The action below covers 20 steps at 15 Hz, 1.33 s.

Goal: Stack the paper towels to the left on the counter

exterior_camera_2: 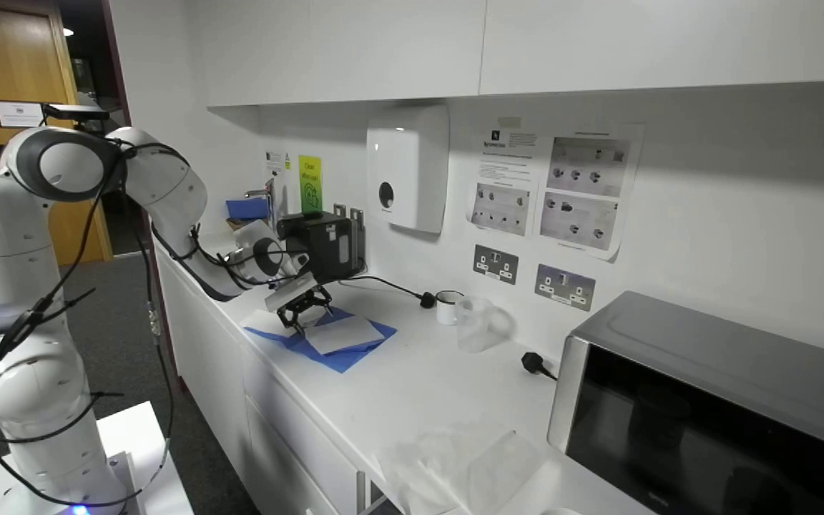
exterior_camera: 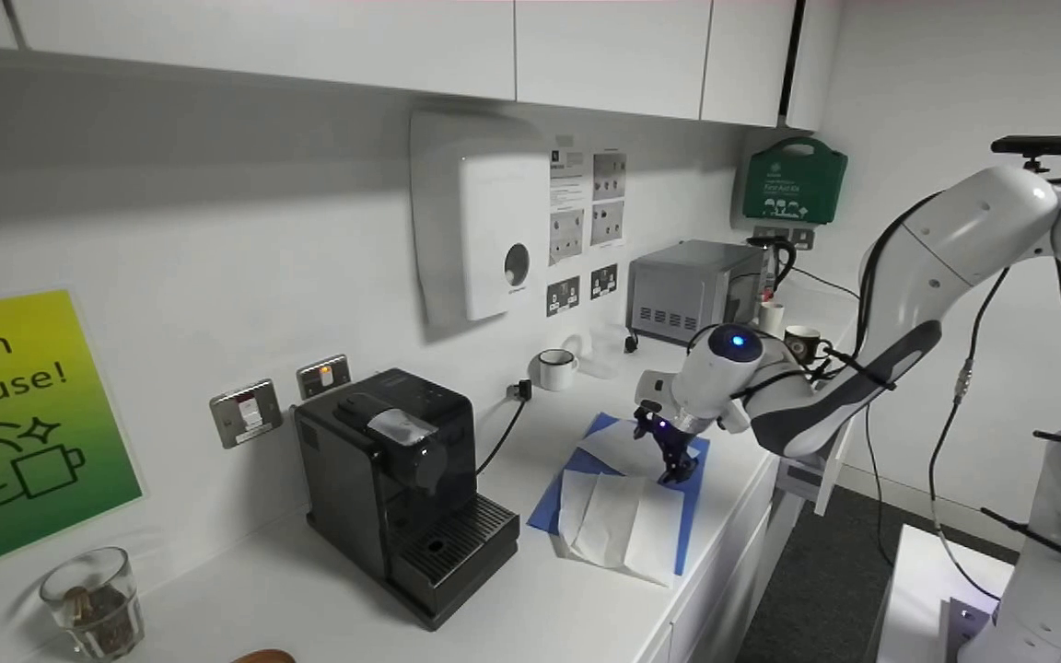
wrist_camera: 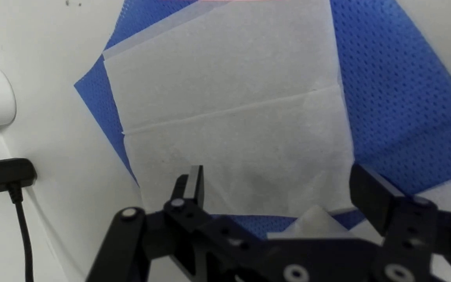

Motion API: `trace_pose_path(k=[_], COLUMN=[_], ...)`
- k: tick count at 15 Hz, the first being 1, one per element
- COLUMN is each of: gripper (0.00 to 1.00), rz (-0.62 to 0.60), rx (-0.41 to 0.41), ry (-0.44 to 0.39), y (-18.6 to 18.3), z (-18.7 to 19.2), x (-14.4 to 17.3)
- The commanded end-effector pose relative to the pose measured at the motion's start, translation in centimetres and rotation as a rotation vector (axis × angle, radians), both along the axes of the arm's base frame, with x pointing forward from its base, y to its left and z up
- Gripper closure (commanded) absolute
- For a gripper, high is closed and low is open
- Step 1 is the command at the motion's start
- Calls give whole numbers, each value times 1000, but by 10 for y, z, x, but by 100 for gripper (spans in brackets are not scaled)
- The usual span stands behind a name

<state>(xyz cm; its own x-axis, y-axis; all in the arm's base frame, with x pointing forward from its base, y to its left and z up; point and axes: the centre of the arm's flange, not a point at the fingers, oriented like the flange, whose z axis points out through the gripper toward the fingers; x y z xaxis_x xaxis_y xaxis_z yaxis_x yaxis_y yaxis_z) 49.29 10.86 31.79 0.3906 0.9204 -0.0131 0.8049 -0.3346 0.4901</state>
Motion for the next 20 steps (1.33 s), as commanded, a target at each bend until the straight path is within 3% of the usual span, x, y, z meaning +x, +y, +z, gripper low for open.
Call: trace_pose_path(k=[1,5,7,15,17,20], gripper=[0,0,27,89,100,100], rz=[55,58,54,12,-24,-76], rx=[-22,-23,-23,14,44,104], ry=[-10,-7,-1,31,38,53], y=[-9,-10,-11,-16,-18,-23], z=[6,8,8,12,16,22], x=[14,17,18,22,23,26])
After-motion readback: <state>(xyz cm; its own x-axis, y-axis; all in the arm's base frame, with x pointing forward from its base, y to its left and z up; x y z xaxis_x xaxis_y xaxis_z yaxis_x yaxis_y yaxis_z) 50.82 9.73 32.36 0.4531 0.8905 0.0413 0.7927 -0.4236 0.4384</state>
